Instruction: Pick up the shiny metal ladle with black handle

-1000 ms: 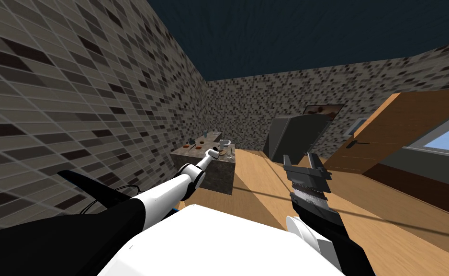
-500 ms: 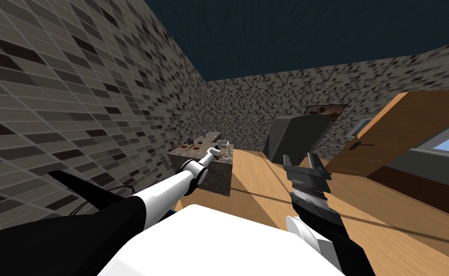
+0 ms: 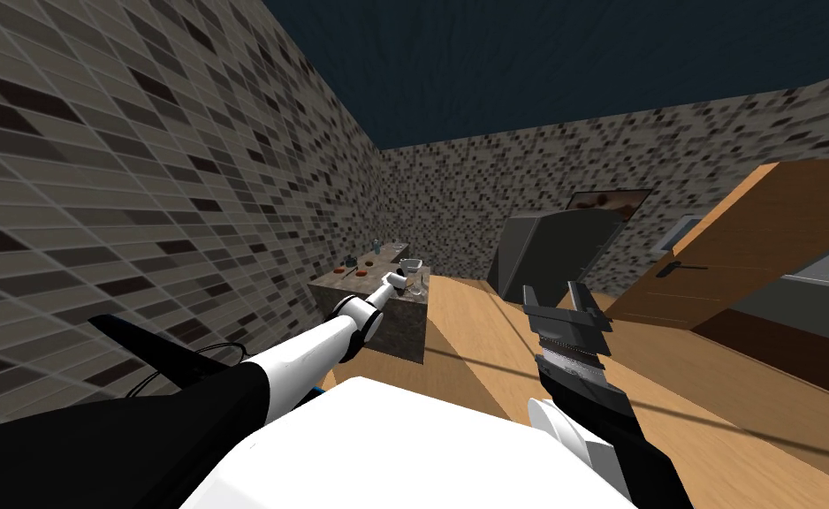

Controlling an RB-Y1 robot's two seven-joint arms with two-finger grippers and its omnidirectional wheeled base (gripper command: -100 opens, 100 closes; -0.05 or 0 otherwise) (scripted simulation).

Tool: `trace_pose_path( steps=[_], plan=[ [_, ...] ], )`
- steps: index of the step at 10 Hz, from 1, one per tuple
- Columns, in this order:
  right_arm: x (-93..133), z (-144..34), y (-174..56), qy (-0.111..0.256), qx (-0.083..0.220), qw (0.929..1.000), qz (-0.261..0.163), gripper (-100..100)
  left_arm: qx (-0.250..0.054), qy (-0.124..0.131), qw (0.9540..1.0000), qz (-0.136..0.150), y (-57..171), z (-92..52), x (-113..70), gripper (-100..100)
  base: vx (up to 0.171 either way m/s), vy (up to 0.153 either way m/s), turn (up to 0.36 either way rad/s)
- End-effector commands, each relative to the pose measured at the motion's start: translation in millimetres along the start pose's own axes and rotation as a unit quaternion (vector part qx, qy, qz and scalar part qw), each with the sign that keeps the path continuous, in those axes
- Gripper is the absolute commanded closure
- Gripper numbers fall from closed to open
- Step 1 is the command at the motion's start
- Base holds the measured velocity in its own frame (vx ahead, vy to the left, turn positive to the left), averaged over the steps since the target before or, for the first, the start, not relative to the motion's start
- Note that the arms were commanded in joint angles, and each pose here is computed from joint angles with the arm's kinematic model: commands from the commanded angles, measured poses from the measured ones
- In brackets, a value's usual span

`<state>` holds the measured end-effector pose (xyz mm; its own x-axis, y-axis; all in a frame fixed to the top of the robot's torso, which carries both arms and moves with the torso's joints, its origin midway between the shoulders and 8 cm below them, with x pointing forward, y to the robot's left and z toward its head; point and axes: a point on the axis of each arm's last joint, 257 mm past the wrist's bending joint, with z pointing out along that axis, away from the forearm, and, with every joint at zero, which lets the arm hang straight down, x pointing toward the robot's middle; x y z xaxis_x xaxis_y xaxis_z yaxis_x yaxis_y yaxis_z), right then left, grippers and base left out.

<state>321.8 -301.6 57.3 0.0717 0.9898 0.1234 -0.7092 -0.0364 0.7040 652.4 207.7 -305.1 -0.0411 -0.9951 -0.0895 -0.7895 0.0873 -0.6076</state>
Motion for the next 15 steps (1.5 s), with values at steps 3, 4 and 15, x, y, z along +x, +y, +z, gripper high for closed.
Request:
trace_pose_path(
  steps=[3,4,15],
  plan=[
    [0,0.0,0,0.000,0.000,1.0000,0.000,0,0.002,0.004,1.0000,0.005,4,-1.2,0.7,-100,0.042,-0.020,0.034],
    [0,0.0,0,0.000,0.000,1.0000,0.000,0,-0.003,0.006,0.9999,0.008,13,-0.1,0.0,-100,0.037,-0.013,0.070],
    [0,0.0,0,0.000,0.000,1.0000,0.000,0,0.003,0.024,0.9993,0.030,38,-12.0,5.9,-100,0.046,-0.032,0.054]
  ],
)
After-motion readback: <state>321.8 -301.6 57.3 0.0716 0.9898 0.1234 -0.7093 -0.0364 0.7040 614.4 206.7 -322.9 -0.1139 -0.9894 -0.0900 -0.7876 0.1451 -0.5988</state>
